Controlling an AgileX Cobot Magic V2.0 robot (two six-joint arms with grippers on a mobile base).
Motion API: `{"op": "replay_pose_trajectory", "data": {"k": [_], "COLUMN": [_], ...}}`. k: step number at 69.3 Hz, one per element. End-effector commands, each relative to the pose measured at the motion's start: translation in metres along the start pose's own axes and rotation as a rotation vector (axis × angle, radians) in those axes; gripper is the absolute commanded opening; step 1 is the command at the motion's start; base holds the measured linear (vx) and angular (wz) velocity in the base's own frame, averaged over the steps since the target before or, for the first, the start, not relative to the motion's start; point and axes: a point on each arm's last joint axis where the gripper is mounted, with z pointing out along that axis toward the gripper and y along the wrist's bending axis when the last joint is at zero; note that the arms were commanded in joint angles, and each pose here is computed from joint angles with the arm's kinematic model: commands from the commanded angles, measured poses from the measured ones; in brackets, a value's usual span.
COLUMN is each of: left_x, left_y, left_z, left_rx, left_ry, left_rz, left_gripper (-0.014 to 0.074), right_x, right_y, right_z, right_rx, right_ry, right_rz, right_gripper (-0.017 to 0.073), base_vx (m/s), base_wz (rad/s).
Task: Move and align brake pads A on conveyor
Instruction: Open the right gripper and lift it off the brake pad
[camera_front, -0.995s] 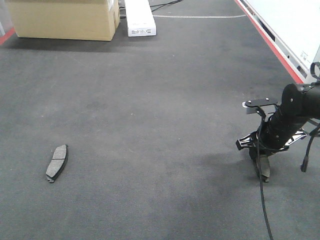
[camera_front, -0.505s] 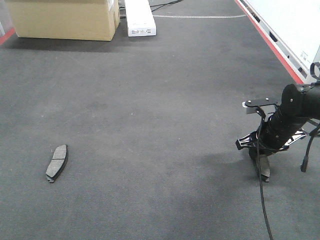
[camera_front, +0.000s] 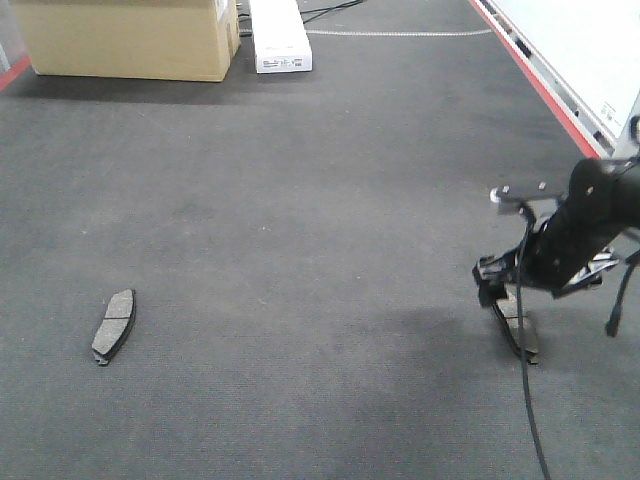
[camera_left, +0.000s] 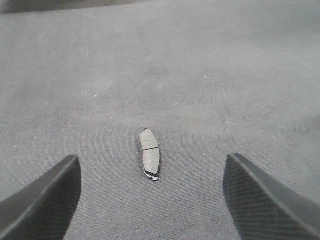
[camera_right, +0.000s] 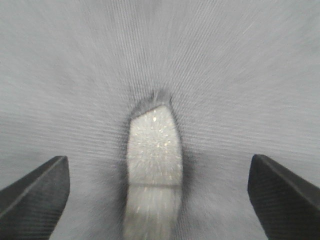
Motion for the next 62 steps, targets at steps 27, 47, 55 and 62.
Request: {"op": "replay_pose_trajectory", "data": {"k": [27, 47, 55, 62], "left_x": [-0.010, -0.010, -0.010, -0.010], "left_y": [-0.001, -0.001, -0.001, -0.001], "left_z": [-0.003, -0.003, -0.003, -0.003], "left_rx": [0.007, 0.007, 0.007, 0.007], "left_ry": [-0.077, -0.077, -0.077, -0.077], "left_rz": [-0.001, -0.001, -0.001, -0.001], "left_gripper": [0.0540, 0.0540, 0.0540, 0.0540], "right_x": [0.017, 0.092, 0.125, 0.149], "right_y": [0.008, 0.018, 0.021, 0.023], "right_z": [-0.206, -0.268, -0.270, -0.269], "right_rx": [0.010, 0.030, 0.044, 0.053], "right_ry": [-0.512, -0.680, -0.742, -0.792], "right_rz": [0.009, -0.006, -0.007, -0.008], "right_gripper": [0.0654, 0.0645, 0.0642, 0.0638], "base_vx": [0.00, 0.00, 0.00, 0.00], "base_wz": [0.00, 0.00, 0.00, 0.00]}}
